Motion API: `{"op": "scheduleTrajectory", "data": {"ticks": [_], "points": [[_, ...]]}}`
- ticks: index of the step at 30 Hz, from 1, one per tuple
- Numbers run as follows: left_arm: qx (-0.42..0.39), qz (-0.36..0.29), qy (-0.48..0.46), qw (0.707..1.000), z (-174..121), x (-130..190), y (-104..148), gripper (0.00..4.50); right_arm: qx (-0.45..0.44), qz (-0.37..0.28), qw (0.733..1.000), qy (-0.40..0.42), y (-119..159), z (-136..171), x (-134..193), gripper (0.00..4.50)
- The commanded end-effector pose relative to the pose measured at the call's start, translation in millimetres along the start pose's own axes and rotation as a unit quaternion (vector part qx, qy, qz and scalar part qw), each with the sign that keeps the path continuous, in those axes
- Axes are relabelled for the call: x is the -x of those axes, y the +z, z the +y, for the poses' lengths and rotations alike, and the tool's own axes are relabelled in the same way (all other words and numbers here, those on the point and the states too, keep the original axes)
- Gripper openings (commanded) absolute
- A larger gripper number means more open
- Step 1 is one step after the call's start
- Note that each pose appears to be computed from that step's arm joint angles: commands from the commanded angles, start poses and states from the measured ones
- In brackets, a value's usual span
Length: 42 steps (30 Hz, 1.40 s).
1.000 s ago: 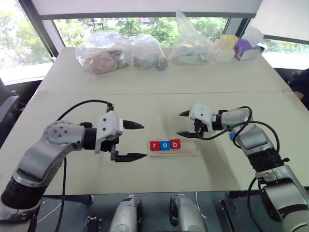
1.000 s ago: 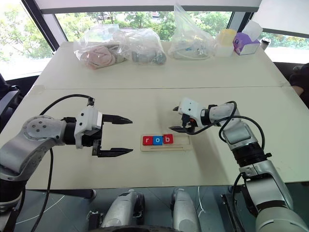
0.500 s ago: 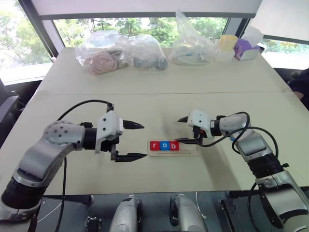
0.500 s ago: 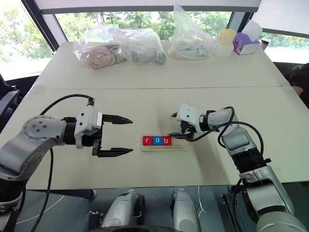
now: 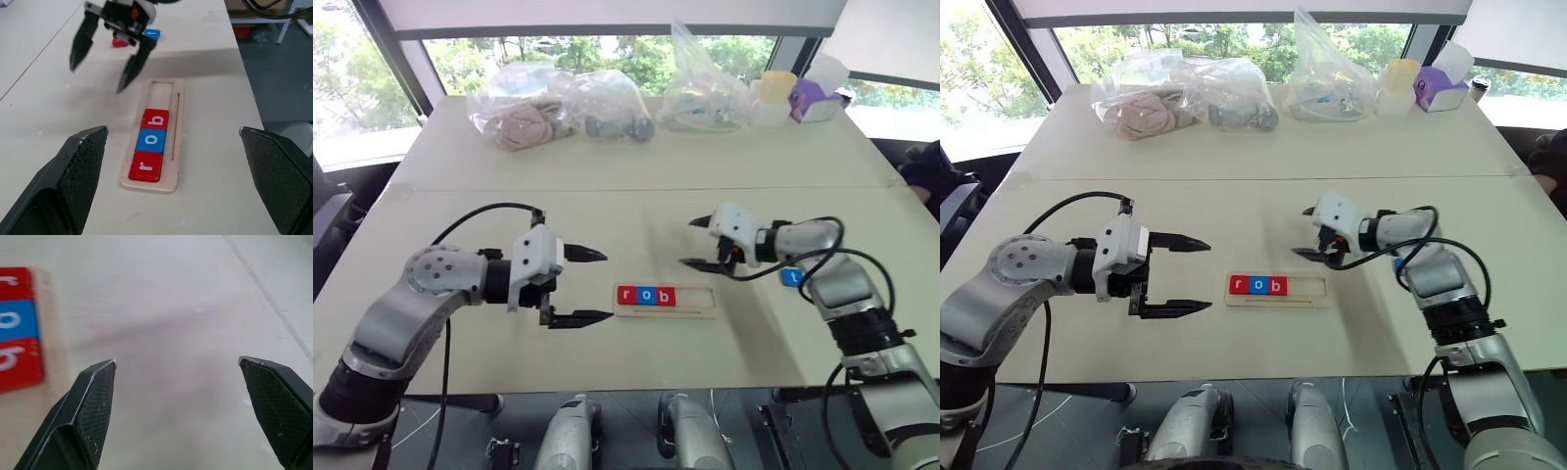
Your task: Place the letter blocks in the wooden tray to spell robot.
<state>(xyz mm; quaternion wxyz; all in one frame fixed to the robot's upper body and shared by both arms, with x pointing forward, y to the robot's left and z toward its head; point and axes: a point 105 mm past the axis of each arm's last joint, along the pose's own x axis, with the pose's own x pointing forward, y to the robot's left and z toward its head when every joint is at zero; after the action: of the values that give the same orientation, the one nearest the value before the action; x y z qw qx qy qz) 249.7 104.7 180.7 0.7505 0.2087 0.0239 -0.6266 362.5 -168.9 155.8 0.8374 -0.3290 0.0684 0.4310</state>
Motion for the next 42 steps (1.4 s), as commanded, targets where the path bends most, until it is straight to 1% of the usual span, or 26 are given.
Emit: {"op": "scheduleTrajectory", "data": {"ticks": [1, 3, 5, 8, 10, 12, 15, 17, 20, 26, 31, 32, 33, 34, 36, 38, 42], "points": [[-0.022, -0.007, -0.003, 1.000, -2, -2, 7, 4.50, 0.001, 0.017, 0.995, -0.101, -2, -33, 26, 4.10], [-0.022, -0.008, -0.003, 1.000, -1, -3, 6, 4.50, -0.014, 0.055, 0.984, -0.170, -19, -50, 40, 4.10], [-0.022, -0.010, -0.002, 1.000, -1, -4, 6, 4.50, -0.052, 0.083, 0.971, -0.216, -36, -56, 52, 4.10], [-0.022, -0.012, -0.003, 1.000, -1, -6, 6, 4.50, -0.110, 0.103, 0.958, -0.243, -50, -50, 60, 4.10], [-0.022, -0.013, -0.003, 1.000, 0, -7, 5, 4.50, -0.171, 0.113, 0.941, -0.269, -58, -40, 62, 4.10], [-0.023, -0.013, -0.005, 1.000, 0, -7, 5, 4.50, -0.210, 0.123, 0.924, -0.294, -64, -35, 65, 4.10], [-0.024, -0.015, -0.007, 1.000, 2, -8, 6, 4.50, -0.244, 0.135, 0.902, -0.330, -73, -33, 70, 4.10], [-0.026, -0.015, -0.009, 1.000, 3, -9, 6, 4.50, -0.271, 0.138, 0.890, -0.341, -77, -32, 71, 4.10], [-0.027, -0.015, -0.011, 0.999, 4, -10, 6, 4.50, -0.296, 0.143, 0.880, -0.343, -81, -28, 69, 4.10], [-0.029, -0.015, -0.011, 0.999, 4, -10, 7, 4.50, -0.336, 0.141, 0.875, -0.320, -86, -14, 54, 4.10], [-0.028, -0.015, -0.009, 0.999, 4, -9, 7, 4.50, -0.352, 0.142, 0.868, -0.320, -90, -10, 48, 4.10], [-0.028, -0.014, -0.008, 0.999, 3, -9, 7, 4.50, -0.352, 0.142, 0.868, -0.319, -89, -10, 48, 3.71], [-0.028, -0.014, -0.008, 0.999, 3, -9, 7, 4.50, -0.353, 0.141, 0.869, -0.316, -88, -9, 46, 3.53], [-0.028, -0.014, -0.008, 0.999, 3, -9, 7, 4.50, -0.354, 0.140, 0.870, -0.313, -87, -7, 45, 3.20], [-0.027, -0.014, -0.007, 1.000, 3, -9, 7, 4.50, -0.355, 0.138, 0.871, -0.310, -85, -6, 44, 2.10], [-0.027, -0.014, -0.007, 1.000, 2, -9, 7, 4.50, -0.355, 0.135, 0.873, -0.308, -82, -6, 44, 1.15], [-0.027, -0.014, -0.008, 1.000, 2, -9, 6, 4.50, -0.355, 0.132, 0.872, -0.309, -74, -6, 47, 1.14]]}}
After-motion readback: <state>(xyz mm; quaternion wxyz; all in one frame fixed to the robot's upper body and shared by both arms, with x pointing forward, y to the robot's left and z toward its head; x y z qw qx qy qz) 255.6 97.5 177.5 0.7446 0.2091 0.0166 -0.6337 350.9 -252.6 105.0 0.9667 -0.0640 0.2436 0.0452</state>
